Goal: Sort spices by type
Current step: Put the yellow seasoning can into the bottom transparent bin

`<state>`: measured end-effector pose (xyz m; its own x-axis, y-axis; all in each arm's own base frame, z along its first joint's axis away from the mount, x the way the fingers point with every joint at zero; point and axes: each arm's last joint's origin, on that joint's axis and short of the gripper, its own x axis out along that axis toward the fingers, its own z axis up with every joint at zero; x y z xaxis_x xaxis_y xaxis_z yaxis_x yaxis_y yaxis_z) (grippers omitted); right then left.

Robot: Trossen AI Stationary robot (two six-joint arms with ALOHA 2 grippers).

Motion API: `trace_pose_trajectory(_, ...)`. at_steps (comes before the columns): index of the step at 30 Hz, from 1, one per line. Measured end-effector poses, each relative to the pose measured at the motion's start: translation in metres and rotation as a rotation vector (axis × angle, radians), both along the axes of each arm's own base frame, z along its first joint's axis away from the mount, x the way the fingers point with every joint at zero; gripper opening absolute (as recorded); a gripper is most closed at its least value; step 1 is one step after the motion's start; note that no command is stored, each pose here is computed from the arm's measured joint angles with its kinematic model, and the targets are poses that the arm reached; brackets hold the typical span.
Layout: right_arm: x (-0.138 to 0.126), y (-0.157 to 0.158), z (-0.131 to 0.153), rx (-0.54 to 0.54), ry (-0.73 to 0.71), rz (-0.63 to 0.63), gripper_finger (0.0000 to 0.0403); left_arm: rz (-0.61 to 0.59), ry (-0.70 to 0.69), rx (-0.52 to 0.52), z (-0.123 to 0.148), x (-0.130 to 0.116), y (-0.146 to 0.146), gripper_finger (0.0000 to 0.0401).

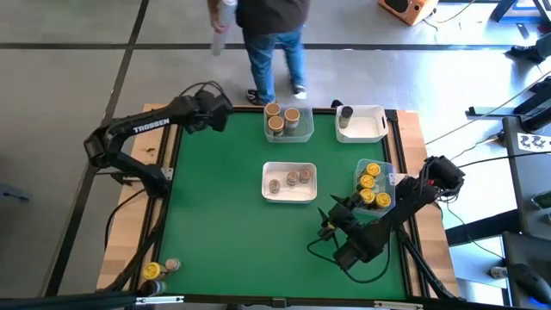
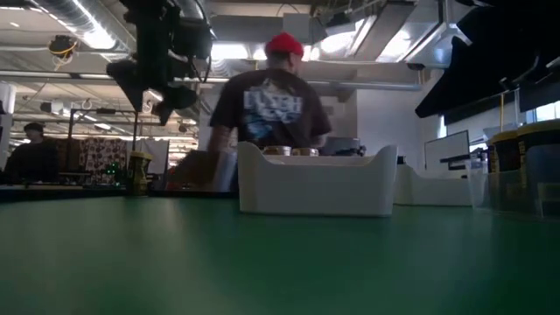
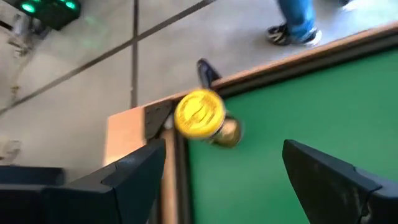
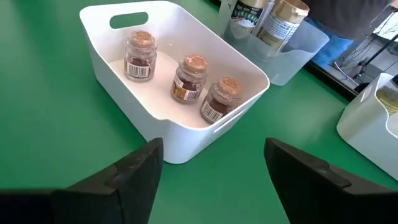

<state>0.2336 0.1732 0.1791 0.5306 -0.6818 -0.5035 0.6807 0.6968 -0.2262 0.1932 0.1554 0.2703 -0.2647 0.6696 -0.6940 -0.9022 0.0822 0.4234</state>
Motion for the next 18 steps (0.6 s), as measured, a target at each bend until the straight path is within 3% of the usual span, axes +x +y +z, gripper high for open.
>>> trace_pose_trajectory(7, 0.0, 0.0, 0.0, -0.003, -0.003, 0.002, 0.028, 0.031, -0.043, 0.036, -0.014, -0.01, 0.029, 0.0319)
trace_pose_trajectory(18, 0.0, 0.0, 0.0, -0.021, 0.004, 0.014, 0.028, 0.098, -0.065, 0.064, -0.042, -0.03, 0.051, 0.0319)
